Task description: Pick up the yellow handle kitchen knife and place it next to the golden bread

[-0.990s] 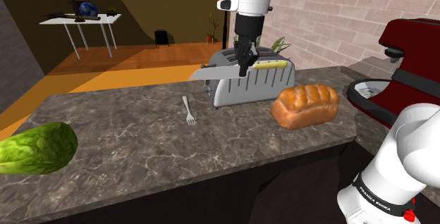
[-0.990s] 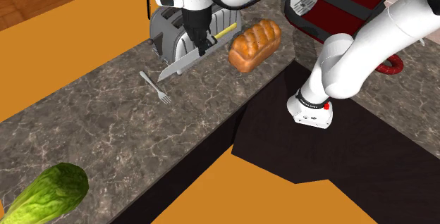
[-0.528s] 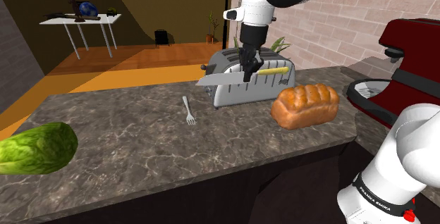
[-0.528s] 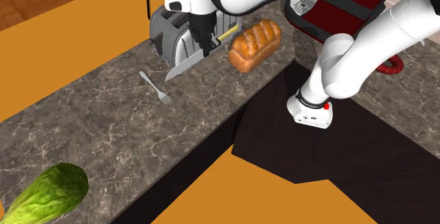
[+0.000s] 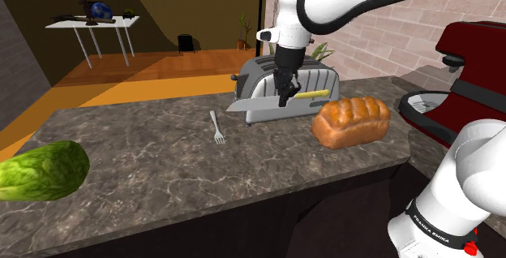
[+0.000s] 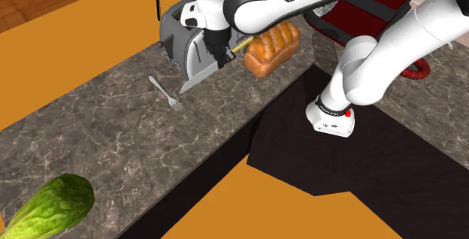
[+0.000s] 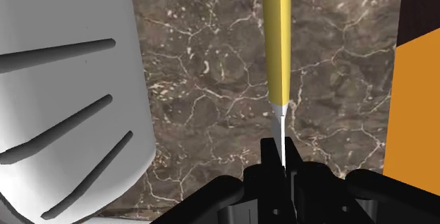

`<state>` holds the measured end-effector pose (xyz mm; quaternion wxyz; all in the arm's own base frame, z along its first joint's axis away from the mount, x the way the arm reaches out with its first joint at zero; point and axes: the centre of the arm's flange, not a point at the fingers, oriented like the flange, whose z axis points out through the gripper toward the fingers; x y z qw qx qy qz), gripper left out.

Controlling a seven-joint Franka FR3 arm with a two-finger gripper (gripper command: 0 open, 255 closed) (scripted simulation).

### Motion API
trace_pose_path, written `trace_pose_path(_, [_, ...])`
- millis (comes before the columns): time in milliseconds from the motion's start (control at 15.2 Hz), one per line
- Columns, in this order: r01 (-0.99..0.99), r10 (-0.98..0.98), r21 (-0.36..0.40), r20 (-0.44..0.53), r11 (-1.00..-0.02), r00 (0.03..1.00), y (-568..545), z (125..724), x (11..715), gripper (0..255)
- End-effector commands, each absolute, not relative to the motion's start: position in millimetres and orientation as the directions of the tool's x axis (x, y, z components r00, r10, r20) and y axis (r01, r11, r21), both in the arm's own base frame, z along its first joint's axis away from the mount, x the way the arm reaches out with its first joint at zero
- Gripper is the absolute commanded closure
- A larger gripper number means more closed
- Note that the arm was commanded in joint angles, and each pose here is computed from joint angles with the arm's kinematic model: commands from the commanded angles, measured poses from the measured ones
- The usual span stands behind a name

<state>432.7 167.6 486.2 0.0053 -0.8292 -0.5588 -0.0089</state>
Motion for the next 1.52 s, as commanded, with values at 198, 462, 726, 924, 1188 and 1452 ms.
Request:
trace_pose_path(198, [0.927,0.927,0.002,0.021,-0.375,0.375,169,459,432,255])
trace_pose_path(462, [0.927,0.927,0.002,0.021,-0.375,0.375,169,438,432,255])
trace_pose_path(726, [0.927,0.927,0.002,0.021,-0.375,0.375,169,417,432,255])
trace_pose_path(924, [0.927,0.927,0.002,0.021,-0.375,0.375,169,401,432,255])
trace_pose_path(1188, [0.927,0.927,0.002,0.021,-0.375,0.375,169,380,432,255])
trace_pose_path(1452, [0.927,0.927,0.002,0.021,-0.375,0.375,169,359,432,255])
